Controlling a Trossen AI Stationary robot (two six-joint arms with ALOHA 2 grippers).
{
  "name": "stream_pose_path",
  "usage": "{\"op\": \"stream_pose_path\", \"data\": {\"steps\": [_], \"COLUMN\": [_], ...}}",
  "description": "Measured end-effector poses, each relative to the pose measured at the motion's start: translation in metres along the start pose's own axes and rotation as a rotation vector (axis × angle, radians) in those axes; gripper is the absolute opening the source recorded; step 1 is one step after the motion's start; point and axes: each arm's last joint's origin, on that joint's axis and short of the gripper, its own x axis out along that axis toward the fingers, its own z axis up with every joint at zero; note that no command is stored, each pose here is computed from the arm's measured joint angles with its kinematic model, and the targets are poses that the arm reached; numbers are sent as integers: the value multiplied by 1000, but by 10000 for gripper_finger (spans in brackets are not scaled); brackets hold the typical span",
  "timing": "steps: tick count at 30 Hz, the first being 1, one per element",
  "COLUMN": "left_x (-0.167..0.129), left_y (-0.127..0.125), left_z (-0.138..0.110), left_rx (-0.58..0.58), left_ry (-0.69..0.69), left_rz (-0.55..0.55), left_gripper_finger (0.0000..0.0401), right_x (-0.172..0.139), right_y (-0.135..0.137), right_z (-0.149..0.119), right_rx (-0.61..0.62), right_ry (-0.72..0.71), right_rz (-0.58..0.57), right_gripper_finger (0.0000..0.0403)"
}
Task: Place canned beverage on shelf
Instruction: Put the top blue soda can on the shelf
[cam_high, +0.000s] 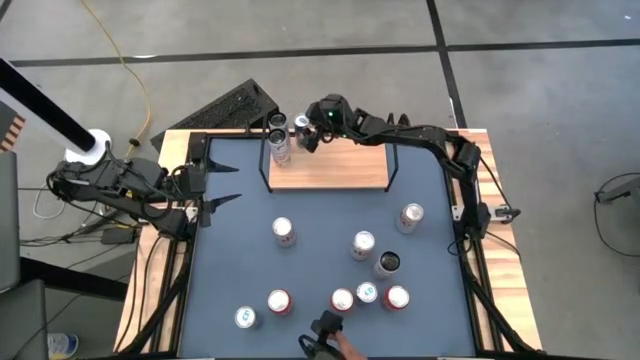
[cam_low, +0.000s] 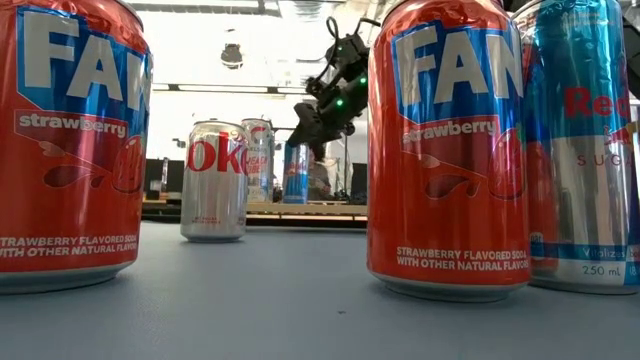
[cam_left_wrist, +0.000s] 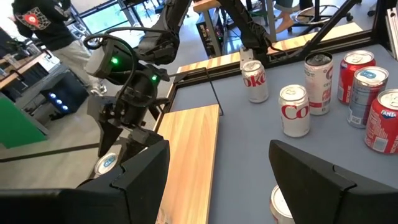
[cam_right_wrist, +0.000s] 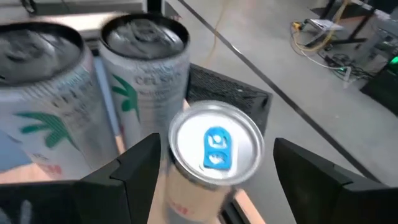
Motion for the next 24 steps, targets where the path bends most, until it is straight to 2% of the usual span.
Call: {"op": "stream_pose_path", "data": {"steps": [10,20,24], "left_x": [0,0,0], "left_y": [0,0,0], "left_z": [0,0,0], "left_rx": [0,0,-1], "left_ry": [0,0,0], "left_rz": [0,0,0], "left_gripper_finger": [266,266,266], "right_x": [0,0,-1], "right_y": [-3,-3,-3], "right_z": [-2,-3,-4], "right_rx": [30,29,28], "right_ry": [19,23,46], "right_rz": [16,17,20], "right_gripper_finger": [275,182,163]}}
